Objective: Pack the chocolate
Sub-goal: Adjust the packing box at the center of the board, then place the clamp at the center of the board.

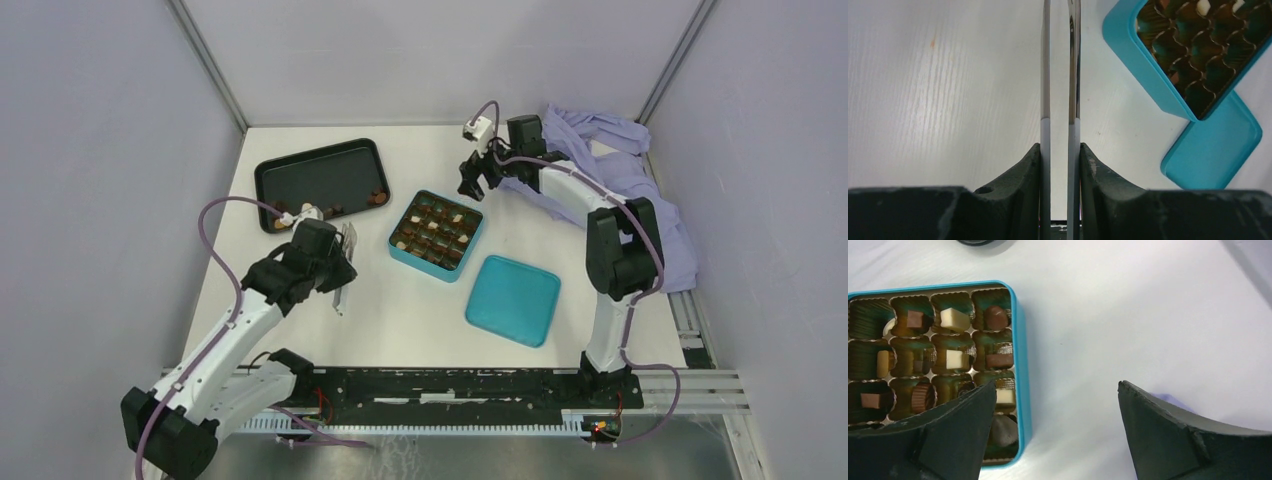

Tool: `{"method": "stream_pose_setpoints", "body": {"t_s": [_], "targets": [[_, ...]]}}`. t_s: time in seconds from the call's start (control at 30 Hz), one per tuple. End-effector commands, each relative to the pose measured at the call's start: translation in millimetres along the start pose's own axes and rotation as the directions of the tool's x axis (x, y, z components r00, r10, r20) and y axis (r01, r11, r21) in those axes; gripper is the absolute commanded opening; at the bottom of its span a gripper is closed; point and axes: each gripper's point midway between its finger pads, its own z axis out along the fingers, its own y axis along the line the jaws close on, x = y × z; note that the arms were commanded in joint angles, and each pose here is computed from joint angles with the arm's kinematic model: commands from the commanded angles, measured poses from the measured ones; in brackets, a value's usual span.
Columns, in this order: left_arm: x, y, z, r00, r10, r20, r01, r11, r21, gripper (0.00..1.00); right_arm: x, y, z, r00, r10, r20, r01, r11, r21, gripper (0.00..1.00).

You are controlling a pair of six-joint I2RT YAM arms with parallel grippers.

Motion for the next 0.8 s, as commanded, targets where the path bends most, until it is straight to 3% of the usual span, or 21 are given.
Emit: {"method": "stream_pose_setpoints", "body": {"t_s": [0.0, 0.33, 0.5, 0.77], "targets": [[-13.9, 9.5, 9.2, 0.988, -0.136, 0.076, 0.144, 0.985, -0.100, 0.14, -39.0, -9.4, -48.0, 0.995, -0.024, 0.094, 0.019, 0.998, 0.052, 0.97], [-21.3, 75.3, 48.5, 0.895, -0.275, 0.352, 0.401, 0.842, -0.361, 0.19, -10.5, 30.6, -71.2, 0.995, 0.016, 0.102, -0.015, 1.000, -0.006, 0.98], [-9.7, 95.1, 71.9, 0.872, -0.294, 0.391, 0.467, 0.737, -0.489, 0.34, -3.8, 35.9, -79.2, 0.994, 0.026, 0.103, -0.026, 1.000, -0.007, 0.98], [17.1, 99.3, 106.2, 0.887, -0.329, 0.324, 0.461, 0.664, -0.589, 0.63, 14.5, 46.0, -95.0, 0.995, 0.047, 0.086, -0.047, 0.999, -0.002, 0.98]]}}
